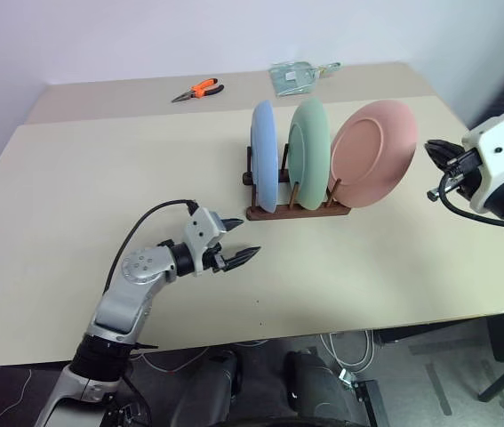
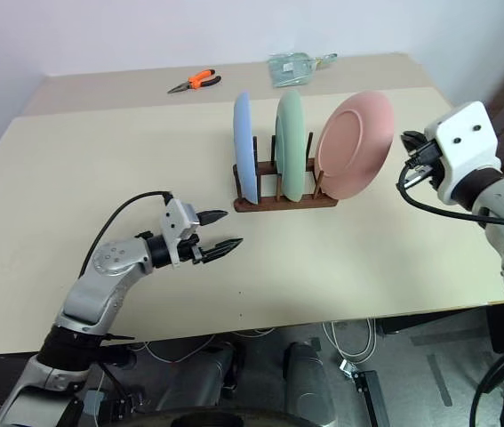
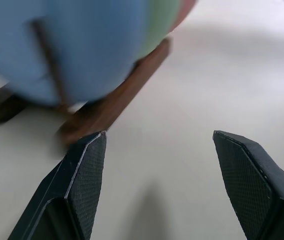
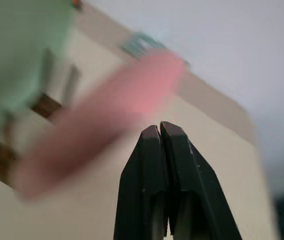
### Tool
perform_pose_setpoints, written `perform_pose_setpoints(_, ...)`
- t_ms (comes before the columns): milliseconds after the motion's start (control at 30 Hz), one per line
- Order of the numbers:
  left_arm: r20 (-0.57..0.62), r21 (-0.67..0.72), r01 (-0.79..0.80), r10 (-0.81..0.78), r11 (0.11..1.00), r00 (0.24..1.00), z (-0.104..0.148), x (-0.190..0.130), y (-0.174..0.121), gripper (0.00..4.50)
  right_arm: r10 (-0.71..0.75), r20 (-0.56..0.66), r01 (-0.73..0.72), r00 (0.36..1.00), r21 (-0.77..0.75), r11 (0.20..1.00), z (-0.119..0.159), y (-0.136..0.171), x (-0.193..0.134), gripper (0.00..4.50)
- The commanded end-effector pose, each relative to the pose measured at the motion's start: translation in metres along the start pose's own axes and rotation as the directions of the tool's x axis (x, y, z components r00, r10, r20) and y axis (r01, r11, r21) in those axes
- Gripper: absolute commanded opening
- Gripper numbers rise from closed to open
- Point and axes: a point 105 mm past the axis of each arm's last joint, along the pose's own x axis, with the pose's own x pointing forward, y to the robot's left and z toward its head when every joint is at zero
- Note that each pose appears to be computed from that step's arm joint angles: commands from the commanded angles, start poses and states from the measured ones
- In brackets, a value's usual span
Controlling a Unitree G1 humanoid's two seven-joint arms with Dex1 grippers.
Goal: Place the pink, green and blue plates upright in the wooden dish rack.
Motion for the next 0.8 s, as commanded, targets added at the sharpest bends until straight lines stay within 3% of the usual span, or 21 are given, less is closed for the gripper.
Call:
perform_pose_setpoints(33, 0.025, 0.025, 0.008, -0.009, 1.0, 1.0, 0.01, 0.002, -0.002, 3.49, 0.01, 0.021, -0.008, 1.0, -0.099, 0.995, 0.003, 0.007, 0.006, 0.04)
perform_pose_setpoints(233, 0.015, 0.027, -0.015, 0.015, 1.0, 1.0, 0.008, -0.002, 0.002, 3.49, 0.088, 0.117, -0.078, 0.989, -0.089, 0.993, 0.022, 0.027, 0.016, 0.04)
perform_pose_setpoints(400, 0.005, 0.024, -0.025, 0.025, 0.999, 1.0, 0.006, -0.006, 0.002, 3.49, 0.086, 0.135, -0.076, 0.987, -0.078, 0.994, 0.027, 0.025, 0.016, 0.04)
perform_pose_setpoints(600, 0.002, 0.021, -0.043, 0.043, 0.999, 0.999, 0.005, -0.006, 0.006, 3.49, 0.02, 0.026, -0.017, 0.999, -0.104, 0.994, -0.005, 0.01, 0.009, 0.04)
perform_pose_setpoints(800, -0.035, 0.035, -0.171, 0.172, 0.985, 0.984, -0.006, -0.022, 0.036, 3.49, -0.049, -0.039, 0.048, 0.998, -0.014, 0.999, -0.04, 0.001, -0.002, 0.04)
